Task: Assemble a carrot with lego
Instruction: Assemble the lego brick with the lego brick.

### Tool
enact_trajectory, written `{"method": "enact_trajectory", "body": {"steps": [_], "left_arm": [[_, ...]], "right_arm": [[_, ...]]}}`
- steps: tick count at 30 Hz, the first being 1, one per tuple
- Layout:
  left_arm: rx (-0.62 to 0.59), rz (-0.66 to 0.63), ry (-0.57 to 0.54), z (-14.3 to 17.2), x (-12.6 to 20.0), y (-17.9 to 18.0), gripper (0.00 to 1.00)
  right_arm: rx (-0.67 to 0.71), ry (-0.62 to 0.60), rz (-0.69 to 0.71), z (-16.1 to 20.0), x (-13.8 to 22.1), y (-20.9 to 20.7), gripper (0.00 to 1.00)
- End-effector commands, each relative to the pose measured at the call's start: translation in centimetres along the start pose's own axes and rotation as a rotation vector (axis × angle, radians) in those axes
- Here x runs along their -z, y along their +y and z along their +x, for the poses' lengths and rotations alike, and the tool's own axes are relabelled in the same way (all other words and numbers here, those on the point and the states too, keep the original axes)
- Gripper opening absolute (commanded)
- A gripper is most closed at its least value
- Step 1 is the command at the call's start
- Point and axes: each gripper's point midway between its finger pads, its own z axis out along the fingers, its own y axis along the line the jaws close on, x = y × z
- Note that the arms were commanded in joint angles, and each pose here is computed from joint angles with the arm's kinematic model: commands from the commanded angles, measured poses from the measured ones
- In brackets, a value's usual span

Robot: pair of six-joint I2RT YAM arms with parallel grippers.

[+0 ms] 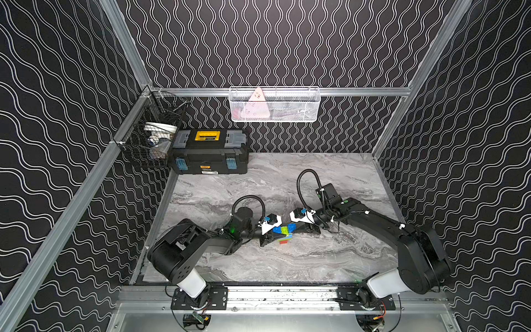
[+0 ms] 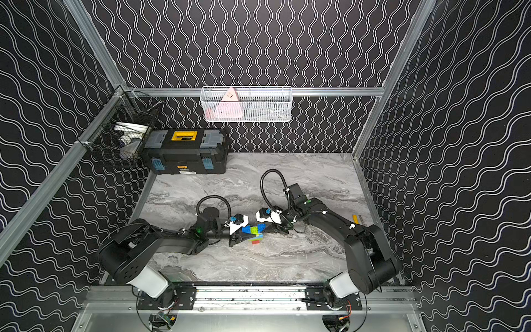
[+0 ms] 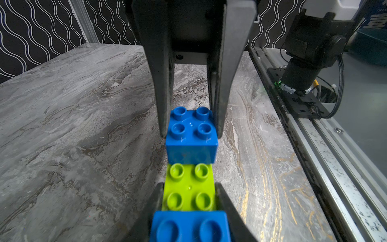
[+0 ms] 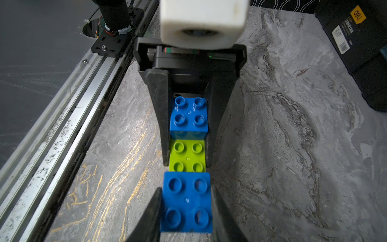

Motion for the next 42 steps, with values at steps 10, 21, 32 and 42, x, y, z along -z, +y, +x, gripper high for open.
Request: {"method": "enact_trajectory", "body": {"steps": [10, 21, 32, 42], "left_arm": [[0.007, 0.031, -0.008, 0.0, 0.0, -0.7, 0.00], [0.009, 0.024, -0.009, -0.1, 0.0, -0.5, 0.00], [0.052, 0.047, -0.003, -0.5, -0.2, -0.6, 0.00], [0.508, 0.160, 0.074, -4.4, -1.2, 0.1, 0.00]], "right_arm": [[-0.080, 0.106, -0.089, 1.9, -0.3, 1.0, 0.15], [-0.084, 0.217, -0.133, 3.7, -1.2, 2.0, 0.17], [0.057, -0.046, 0.123, -5.4, 2.8, -1.4, 1.00], [-0.382, -0.379, 0.695, -8.2, 12.4, -3.5, 1.00]]}}
